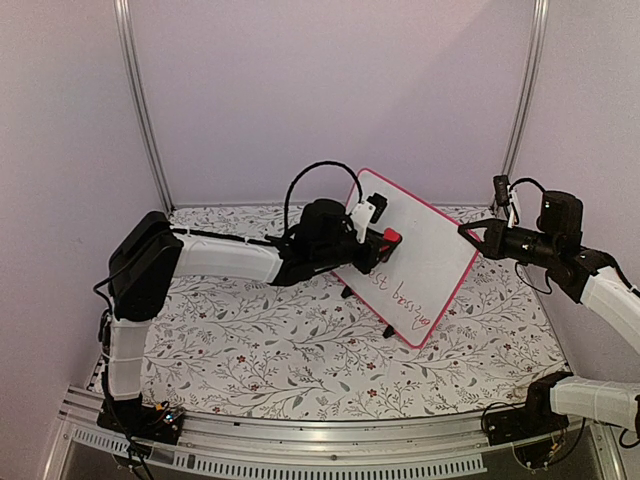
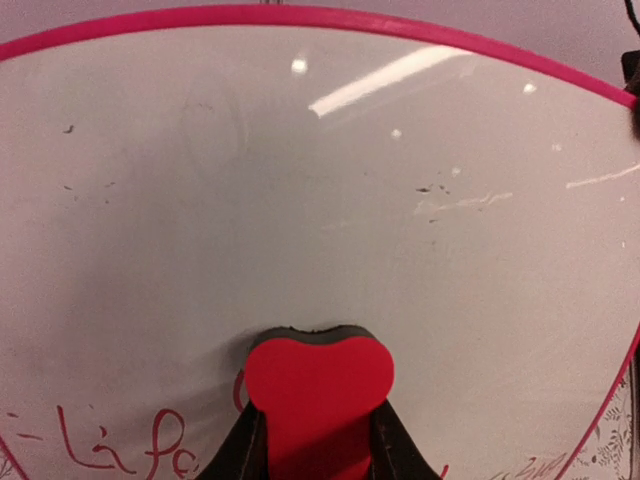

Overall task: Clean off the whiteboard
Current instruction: Erase the center of the whiteboard.

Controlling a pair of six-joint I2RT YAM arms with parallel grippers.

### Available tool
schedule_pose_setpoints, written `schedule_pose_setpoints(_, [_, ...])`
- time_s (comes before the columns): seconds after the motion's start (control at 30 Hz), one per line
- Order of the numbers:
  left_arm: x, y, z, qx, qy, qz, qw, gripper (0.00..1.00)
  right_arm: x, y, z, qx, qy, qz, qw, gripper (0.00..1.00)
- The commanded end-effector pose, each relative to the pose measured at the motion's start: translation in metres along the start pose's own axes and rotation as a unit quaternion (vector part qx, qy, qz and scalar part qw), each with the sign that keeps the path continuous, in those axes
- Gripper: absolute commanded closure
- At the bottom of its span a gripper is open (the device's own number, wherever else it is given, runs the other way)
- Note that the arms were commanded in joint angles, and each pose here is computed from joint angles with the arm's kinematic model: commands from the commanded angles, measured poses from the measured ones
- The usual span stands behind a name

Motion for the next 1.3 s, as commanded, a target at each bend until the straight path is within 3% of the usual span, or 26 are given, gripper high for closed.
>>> schedule_pose_setpoints(0.0, [0.036,0.003,-0.012,0.004,0.005,0.065,0.998,0.98,0.027,-0.003,0.012,-0.048,0.001,0.062,0.997,1.00])
schedule_pose_setpoints(1.27, [0.053,0.017,0.024,-0.046,0.013,0.089,0.995,0.99,0.027,-0.006,0.011,-0.047,-0.002,0.067,0.997,1.00])
Point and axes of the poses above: each gripper's point midway between its finger pads, its own y axis back along the fingers, its own z axis along the line the jaws close on, x = y × z, the point moved 3 cm from there along y, back along the fingers, and after that the axes turned 15 degrees about -y, right-handed, at the moved point
